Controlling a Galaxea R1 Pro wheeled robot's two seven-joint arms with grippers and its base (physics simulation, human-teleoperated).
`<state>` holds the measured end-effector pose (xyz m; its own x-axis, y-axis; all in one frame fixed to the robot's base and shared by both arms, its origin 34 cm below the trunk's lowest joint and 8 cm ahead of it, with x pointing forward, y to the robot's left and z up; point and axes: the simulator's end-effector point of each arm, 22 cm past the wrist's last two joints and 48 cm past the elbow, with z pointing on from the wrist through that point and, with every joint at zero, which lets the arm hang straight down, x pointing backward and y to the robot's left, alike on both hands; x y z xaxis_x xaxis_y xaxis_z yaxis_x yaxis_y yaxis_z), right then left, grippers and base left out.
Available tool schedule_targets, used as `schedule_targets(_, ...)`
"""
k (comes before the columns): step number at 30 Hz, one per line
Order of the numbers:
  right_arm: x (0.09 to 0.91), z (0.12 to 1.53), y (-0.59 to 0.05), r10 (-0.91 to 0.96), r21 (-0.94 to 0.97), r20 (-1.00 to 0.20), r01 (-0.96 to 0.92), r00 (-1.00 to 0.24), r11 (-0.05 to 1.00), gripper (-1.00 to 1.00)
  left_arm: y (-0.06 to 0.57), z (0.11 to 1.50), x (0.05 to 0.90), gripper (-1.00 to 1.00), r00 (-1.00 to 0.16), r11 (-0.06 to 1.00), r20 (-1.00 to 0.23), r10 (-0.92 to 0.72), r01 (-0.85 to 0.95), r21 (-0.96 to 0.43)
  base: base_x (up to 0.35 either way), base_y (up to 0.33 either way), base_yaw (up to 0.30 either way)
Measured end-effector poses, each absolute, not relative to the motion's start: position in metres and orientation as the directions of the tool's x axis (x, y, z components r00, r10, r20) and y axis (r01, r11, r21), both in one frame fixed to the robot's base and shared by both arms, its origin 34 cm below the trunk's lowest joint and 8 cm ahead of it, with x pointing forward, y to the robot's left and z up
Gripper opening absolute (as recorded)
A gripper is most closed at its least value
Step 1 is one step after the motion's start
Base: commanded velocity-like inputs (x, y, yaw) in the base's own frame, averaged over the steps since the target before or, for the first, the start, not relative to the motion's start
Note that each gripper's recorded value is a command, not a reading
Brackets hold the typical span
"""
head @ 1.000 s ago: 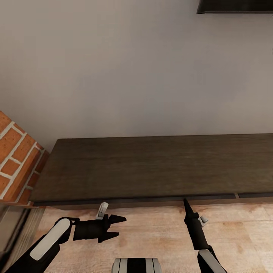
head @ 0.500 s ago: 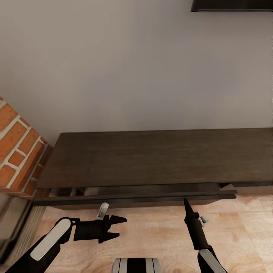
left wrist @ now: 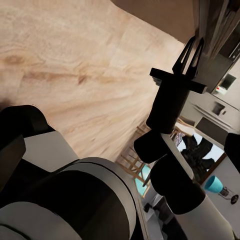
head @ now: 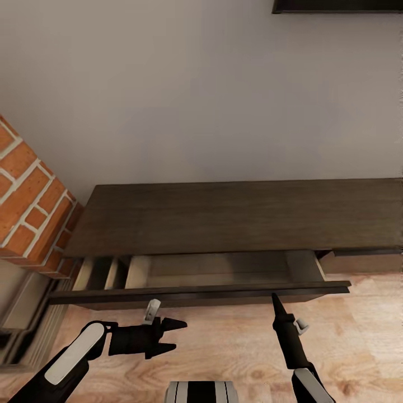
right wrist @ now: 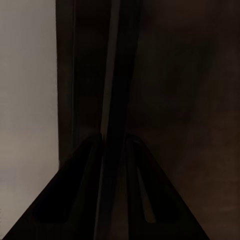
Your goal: Place each of the two pumpkins and all three candles from the living room inside a cabinet in the living room (use any cabinet), then make sure every cabinet is closed, and position the cauldron so it is next to a table in the living room.
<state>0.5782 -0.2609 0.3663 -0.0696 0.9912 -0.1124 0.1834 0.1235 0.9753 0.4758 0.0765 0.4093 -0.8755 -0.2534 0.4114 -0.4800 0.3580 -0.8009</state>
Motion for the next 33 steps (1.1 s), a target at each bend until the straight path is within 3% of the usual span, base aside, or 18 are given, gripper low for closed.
schedule_targets(21,0.5784,0.3663,-0.2634,0.992,0.976,-0.110,0.184,-0.060,0.120,-1.00,0.0765,0.4094,0.4758,1.00,-0.876,0.358,0.411,-0.253,-0.480,-0.801,-0.193,0.000,0.000)
schedule_targets(33,0.5781,0.3664,-0.2635,0.992,0.976,-0.110,0.184,-0.061,0.120,-1.00,0.0769,0.4094,0.4764,1.00,-0.875,0.357,0.411,-0.255,-0.480,-0.801,-0.057,0.000,0.000)
